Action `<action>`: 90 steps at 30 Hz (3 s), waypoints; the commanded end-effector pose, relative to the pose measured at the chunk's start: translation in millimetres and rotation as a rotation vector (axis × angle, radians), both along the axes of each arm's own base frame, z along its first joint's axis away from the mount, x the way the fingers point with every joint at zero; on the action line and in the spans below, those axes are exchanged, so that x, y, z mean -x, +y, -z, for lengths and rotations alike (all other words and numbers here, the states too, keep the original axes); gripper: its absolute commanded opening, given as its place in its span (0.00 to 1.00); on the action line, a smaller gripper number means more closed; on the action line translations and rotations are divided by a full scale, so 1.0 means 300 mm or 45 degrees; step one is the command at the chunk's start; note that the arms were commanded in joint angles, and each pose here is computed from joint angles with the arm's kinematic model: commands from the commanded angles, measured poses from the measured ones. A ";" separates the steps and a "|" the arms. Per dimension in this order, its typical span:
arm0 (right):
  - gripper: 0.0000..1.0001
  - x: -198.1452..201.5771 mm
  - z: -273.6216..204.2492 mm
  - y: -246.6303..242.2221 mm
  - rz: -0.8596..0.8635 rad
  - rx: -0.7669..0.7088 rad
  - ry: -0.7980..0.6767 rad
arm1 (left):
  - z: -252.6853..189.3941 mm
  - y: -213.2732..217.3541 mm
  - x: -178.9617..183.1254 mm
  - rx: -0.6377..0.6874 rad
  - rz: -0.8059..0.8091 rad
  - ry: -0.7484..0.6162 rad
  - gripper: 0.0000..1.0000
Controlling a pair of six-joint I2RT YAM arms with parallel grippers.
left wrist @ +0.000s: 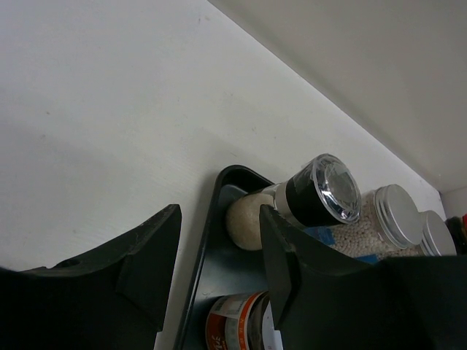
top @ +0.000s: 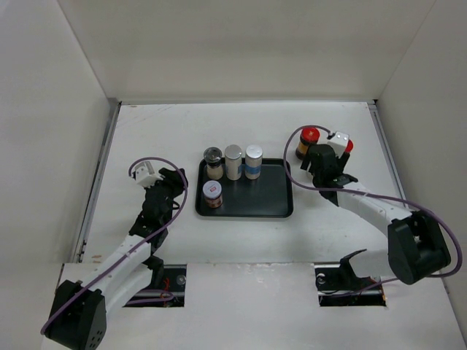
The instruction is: Organize the condiment bottles
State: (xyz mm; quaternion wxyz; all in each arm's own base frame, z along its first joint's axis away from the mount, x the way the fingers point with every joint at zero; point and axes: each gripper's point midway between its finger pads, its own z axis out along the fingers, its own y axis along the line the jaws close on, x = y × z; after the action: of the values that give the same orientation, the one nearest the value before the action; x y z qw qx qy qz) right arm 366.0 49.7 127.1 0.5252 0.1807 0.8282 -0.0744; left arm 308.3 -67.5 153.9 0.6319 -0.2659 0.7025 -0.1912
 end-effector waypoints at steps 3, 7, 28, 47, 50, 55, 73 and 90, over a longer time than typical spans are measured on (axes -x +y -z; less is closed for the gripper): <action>0.83 -0.107 -0.074 0.028 -0.015 -0.067 -0.105 | -0.027 -0.001 -0.009 0.038 0.001 -0.054 0.45; 0.73 -0.144 -0.038 -0.004 0.024 -0.055 -0.099 | -0.033 -0.002 -0.005 0.042 0.003 -0.063 0.46; 0.50 -0.010 -0.241 0.314 -0.235 -0.034 -0.264 | -0.027 -0.015 -0.012 0.044 0.016 -0.058 0.46; 0.58 -0.130 -0.075 0.536 -0.372 -0.098 -0.189 | -0.025 -0.016 -0.007 0.045 0.018 -0.060 0.47; 0.78 -0.120 -0.093 0.528 -0.378 -0.093 -0.188 | -0.025 -0.023 -0.009 0.045 0.028 -0.058 0.47; 0.84 -0.089 -0.225 0.464 -0.355 -0.103 -0.255 | -0.022 -0.019 -0.010 0.043 0.024 -0.054 0.47; 0.98 -0.372 -0.185 0.127 -0.144 -0.024 -0.179 | -0.012 -0.012 -0.009 0.037 0.016 -0.043 0.47; 0.51 -0.395 -0.251 0.067 -0.056 -0.047 -0.301 | -0.003 -0.011 -0.014 0.030 0.008 -0.033 0.47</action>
State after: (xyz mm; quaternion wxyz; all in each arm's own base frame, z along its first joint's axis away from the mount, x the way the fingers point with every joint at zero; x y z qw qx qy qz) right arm 479.3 73.4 121.4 0.5311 0.1466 0.8329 -0.0524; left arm 309.9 -70.0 143.0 0.6238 -0.2656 0.7101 -0.1901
